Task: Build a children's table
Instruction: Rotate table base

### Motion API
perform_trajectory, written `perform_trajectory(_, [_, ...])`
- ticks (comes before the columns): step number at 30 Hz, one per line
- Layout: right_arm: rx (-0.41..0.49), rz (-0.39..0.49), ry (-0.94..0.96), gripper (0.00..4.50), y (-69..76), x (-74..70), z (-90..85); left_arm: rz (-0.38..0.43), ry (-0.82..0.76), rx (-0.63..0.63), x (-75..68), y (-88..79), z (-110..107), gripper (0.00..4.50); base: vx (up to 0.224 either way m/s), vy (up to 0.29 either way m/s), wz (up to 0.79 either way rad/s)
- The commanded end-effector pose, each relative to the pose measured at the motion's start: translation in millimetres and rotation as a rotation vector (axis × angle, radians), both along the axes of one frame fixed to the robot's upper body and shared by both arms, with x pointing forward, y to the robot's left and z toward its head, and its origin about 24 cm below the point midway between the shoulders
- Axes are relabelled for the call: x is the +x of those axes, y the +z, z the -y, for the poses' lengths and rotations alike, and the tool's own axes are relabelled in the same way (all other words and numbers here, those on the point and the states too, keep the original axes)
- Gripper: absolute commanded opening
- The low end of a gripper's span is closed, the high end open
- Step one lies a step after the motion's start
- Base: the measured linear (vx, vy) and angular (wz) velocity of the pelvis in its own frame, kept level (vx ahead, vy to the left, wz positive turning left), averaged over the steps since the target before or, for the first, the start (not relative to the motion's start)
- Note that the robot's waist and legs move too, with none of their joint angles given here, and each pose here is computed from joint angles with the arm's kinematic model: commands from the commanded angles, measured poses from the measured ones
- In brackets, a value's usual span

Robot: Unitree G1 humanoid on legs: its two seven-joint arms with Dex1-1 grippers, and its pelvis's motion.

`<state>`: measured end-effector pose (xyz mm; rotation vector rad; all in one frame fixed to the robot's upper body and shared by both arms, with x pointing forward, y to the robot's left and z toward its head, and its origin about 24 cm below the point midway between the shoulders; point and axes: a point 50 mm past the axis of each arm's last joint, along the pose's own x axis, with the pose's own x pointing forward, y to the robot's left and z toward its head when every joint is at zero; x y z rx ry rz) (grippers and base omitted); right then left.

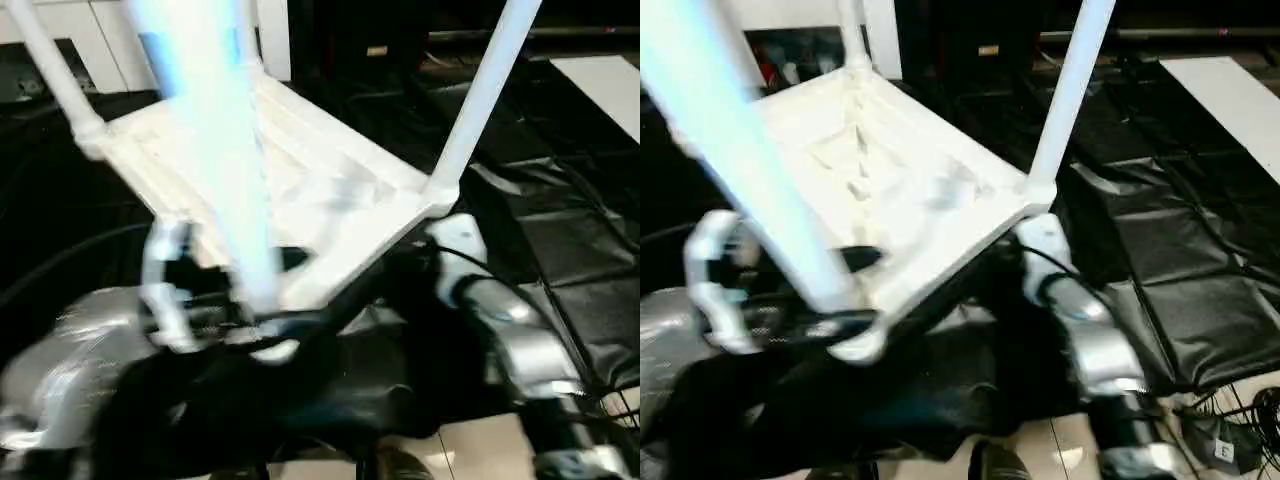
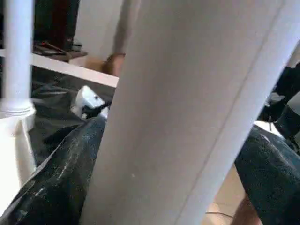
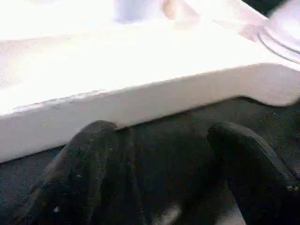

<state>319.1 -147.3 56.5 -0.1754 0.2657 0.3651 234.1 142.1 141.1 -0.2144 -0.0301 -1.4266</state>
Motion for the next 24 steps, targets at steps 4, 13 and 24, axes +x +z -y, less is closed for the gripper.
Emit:
perform_trajectory(4, [0.063, 0.037, 0.156, 3.73, 9.0, 2.3, -32.8, 0.057, -0.101, -0.023, 1.5, 7.3, 32, 4.43, 0.0, 0.0, 0.0])
perform_trajectory(13, [0.065, 0.037, 0.278, 3.73, 6.2, -3.3, -59.7, 0.118, -0.049, 0.014, 23.6, 3.9, 73, 4.43, 0.0, 0.0, 0.0])
perform_trajectory(24, [0.081, 0.033, 0.329, 3.73, 4.6, -6.5, -64.8, 0.171, 0.07, 0.062, 44.9, -3.2, 89, 4.43, 0.0, 0.0, 0.0])
